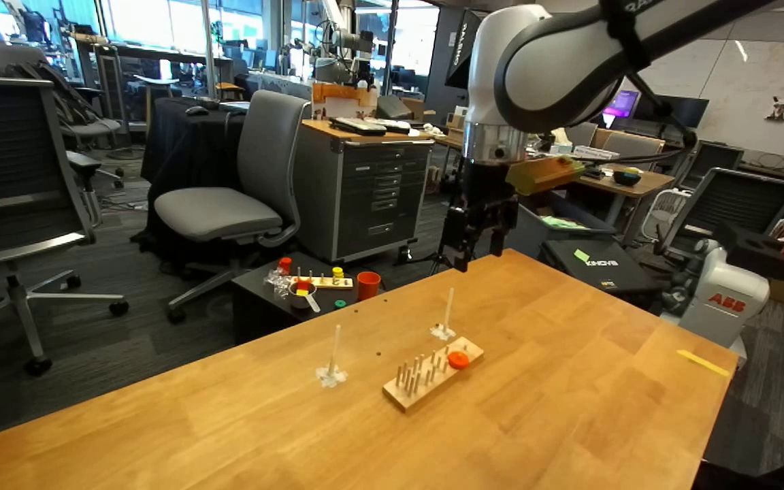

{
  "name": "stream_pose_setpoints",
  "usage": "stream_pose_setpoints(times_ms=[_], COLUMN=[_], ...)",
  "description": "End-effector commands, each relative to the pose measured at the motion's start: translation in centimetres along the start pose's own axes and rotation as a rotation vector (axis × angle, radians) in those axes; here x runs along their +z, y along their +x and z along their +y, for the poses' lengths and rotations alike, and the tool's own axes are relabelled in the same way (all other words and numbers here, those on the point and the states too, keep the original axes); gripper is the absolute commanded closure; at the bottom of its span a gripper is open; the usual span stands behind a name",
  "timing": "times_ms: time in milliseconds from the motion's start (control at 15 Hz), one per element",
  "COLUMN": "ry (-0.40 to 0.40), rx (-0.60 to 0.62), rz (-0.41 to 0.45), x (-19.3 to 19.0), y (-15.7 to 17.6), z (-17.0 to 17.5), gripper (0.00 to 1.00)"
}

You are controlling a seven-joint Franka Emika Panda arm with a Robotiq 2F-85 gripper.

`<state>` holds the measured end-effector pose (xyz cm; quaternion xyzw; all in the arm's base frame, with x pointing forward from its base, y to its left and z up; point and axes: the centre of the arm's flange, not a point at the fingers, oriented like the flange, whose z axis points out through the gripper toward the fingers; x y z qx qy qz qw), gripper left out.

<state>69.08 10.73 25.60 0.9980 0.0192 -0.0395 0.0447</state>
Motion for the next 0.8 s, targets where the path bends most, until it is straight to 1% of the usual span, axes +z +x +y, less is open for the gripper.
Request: stream_pose_setpoints(times_ms=[0,200,467,533,600,733], ry=[-0.021,-0.031,-0.032,-0.016,-0.023,-0.023], rx=[-0.043,-0.061,-0.074,-0.068,-0.053,-0.054], rz=[-0.087,-0.126,-0.138,-0.144,-0.134,-0.138], x=[-2.4,-2.6,-2.9,-3.0,-1.7,-1.9], y=[-3.7,-5.2,-6.3,-6.5,-4.7,-5.0], z=[1.0,1.8,2.1,2.1,1.6,1.7], gripper=[0.00,0.00,0.00,0.00,0.00,0.00])
